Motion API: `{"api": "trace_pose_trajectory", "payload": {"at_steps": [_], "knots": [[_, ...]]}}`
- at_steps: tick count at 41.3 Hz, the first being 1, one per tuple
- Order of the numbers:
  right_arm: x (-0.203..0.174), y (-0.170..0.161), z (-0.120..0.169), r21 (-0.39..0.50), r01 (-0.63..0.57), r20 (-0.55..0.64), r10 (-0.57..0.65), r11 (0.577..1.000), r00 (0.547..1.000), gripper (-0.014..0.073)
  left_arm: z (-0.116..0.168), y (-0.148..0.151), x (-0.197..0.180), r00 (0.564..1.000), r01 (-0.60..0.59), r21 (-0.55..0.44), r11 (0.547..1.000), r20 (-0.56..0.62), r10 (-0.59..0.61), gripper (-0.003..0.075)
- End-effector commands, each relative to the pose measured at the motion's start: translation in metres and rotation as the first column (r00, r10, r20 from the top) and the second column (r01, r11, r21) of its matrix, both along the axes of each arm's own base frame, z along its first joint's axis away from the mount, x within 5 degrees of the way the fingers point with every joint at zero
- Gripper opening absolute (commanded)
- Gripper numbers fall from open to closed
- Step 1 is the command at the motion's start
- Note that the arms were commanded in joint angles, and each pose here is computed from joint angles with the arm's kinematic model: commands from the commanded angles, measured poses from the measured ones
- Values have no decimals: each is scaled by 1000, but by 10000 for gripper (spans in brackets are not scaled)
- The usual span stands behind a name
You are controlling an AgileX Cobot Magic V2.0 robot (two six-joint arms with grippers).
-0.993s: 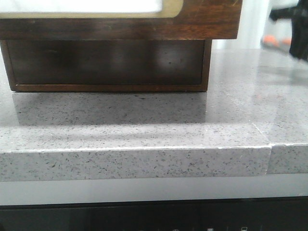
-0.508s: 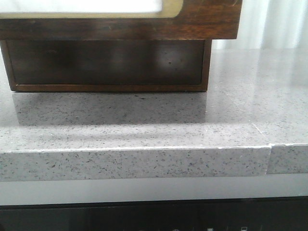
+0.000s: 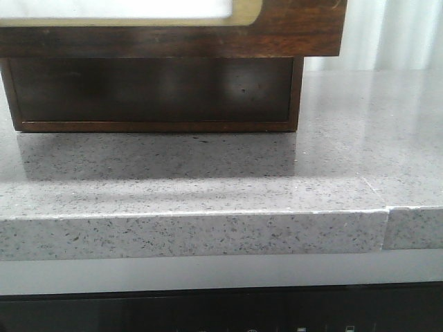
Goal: Put scissors in drawer with both arms
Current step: 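Lift the scissors with the right gripper and carry them over the drawer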
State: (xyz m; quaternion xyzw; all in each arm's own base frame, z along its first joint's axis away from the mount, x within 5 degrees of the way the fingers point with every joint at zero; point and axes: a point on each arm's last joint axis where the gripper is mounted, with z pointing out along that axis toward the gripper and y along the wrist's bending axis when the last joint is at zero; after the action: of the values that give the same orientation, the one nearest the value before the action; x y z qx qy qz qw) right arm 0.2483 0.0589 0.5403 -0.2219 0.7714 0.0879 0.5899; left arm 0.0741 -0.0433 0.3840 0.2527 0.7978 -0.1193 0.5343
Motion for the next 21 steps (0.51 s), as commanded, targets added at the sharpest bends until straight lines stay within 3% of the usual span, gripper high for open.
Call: {"api": "trace_pose_trajectory", "payload": {"at_steps": [1, 11, 21], "knots": [[-28, 20, 30, -27, -128, 188, 131, 991, 973, 82, 16, -1, 0, 996, 15, -63, 998, 86, -10, 494], [-52, 71, 32, -138, -386, 252, 409, 912, 877, 82, 16, -1, 0, 996, 15, -63, 998, 86, -10, 494], [-51, 118, 16, -244, -528, 237, 578, 814, 781, 82, 16, -1, 0, 996, 15, -63, 998, 86, -10, 494]]}}
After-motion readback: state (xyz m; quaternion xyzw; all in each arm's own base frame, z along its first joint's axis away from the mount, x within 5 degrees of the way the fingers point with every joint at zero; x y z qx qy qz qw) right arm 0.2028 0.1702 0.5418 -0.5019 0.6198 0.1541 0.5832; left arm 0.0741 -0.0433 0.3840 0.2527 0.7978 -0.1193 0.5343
